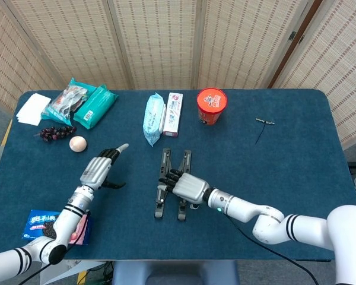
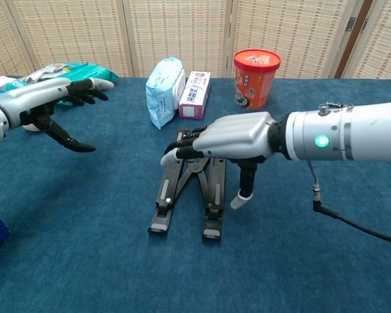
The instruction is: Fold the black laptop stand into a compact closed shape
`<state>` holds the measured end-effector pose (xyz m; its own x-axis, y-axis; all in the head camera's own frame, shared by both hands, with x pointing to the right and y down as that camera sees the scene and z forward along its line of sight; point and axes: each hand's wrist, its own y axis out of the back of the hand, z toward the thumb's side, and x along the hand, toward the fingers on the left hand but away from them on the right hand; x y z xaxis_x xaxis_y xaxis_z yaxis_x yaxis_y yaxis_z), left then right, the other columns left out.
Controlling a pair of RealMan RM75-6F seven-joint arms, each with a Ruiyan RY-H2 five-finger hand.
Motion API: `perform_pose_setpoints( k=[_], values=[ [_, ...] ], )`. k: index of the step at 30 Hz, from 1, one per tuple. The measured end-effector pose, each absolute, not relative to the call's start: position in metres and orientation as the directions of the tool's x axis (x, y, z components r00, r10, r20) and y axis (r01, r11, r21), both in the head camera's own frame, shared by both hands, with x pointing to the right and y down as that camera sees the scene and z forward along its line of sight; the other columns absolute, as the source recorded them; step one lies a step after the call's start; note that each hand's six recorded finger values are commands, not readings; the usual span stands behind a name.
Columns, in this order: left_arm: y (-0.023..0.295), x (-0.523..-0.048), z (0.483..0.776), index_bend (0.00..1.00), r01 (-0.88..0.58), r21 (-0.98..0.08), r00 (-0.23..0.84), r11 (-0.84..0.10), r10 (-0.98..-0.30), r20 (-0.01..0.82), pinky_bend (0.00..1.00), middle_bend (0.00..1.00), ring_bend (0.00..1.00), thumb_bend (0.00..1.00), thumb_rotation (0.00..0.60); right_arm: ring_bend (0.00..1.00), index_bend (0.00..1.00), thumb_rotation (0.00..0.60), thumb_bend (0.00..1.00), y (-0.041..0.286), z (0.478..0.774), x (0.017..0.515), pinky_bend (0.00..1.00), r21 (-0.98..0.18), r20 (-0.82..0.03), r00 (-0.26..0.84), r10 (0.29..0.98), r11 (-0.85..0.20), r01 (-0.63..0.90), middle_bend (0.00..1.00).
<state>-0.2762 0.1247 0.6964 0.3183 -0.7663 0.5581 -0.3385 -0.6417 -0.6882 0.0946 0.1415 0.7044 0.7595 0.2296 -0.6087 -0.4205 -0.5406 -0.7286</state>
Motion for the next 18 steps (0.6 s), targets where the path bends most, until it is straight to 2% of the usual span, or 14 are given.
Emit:
perform_pose_setpoints(
  k=[11,18],
  values=[
    [0.129,-0.296,0.694,0.06,-0.372,-0.684,0.271,-0.627,-0.778,0.566,0.12,0.13,0.13,0.14,0.600,0.00,0.00,0.600,0.02,0.131,0.723,0.084,0.00,-0.715,-0.648,0.747,0.149,-0.458,-0.528,0.00],
    [0.129,-0.305,0.695,0.06,-0.386,-0.683,0.252,-0.620,-0.783,0.568,0.12,0.12,0.12,0.14,0.600,0.00,0.00,0.600,0.02,0.124,0.732,0.073,0.00,-0.722,-0.646,0.752,0.130,-0.422,-0.548,0.00]
  ],
)
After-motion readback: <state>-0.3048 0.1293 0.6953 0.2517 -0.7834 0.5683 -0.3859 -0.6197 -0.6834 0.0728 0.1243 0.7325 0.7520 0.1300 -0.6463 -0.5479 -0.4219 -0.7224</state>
